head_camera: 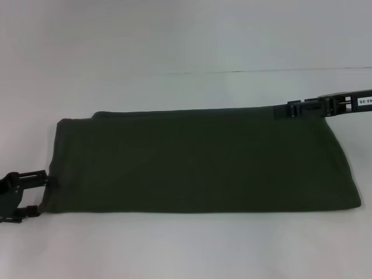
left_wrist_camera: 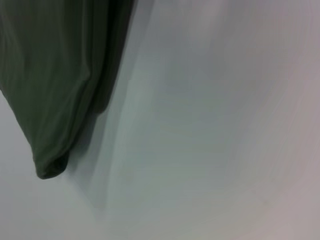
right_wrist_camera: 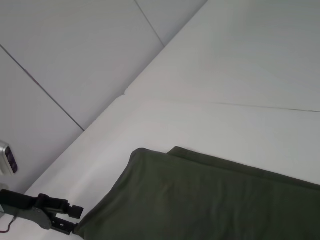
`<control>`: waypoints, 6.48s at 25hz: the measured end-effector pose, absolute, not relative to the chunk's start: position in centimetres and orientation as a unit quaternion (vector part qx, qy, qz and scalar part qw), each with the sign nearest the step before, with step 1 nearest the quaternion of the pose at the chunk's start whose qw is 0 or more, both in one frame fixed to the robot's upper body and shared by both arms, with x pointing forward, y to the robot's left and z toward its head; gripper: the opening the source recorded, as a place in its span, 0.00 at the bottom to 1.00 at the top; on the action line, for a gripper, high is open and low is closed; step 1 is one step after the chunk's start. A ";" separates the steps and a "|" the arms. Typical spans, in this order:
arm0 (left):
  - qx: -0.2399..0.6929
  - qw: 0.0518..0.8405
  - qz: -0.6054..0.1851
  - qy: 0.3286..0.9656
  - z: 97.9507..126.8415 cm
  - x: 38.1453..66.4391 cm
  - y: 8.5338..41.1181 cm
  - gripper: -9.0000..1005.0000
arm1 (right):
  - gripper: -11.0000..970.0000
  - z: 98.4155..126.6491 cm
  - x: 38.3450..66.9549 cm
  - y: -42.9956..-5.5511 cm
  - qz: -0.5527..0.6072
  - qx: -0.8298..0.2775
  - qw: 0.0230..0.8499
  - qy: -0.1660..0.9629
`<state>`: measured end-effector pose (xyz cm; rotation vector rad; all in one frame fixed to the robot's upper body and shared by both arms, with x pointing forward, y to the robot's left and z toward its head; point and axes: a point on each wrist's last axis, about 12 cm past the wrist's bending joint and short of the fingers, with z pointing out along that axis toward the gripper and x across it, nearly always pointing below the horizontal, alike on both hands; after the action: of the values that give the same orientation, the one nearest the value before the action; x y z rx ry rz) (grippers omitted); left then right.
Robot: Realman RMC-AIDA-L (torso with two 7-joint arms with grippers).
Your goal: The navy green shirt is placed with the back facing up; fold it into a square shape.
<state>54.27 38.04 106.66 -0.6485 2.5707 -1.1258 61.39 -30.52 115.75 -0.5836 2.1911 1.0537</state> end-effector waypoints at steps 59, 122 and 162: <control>-0.221 0.127 -0.398 0.881 106.5 55.9 35.8 0.54 | 0.82 117.3 62.3 -30.0 0.404 -0.231 0.310 0.829; 0.163 0.258 -0.445 0.842 122.1 61.2 31.6 0.06 | 0.82 115.9 60.2 -36.5 0.364 -0.128 0.330 0.862; 0.201 0.430 -0.564 0.675 113.5 58.0 24.7 0.93 | 0.82 116.6 62.5 -29.2 0.439 -0.171 0.266 0.841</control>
<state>57.98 24.71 113.53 0.5023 1.6847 -1.4068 62.48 -29.20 116.59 -0.4613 2.2709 1.1846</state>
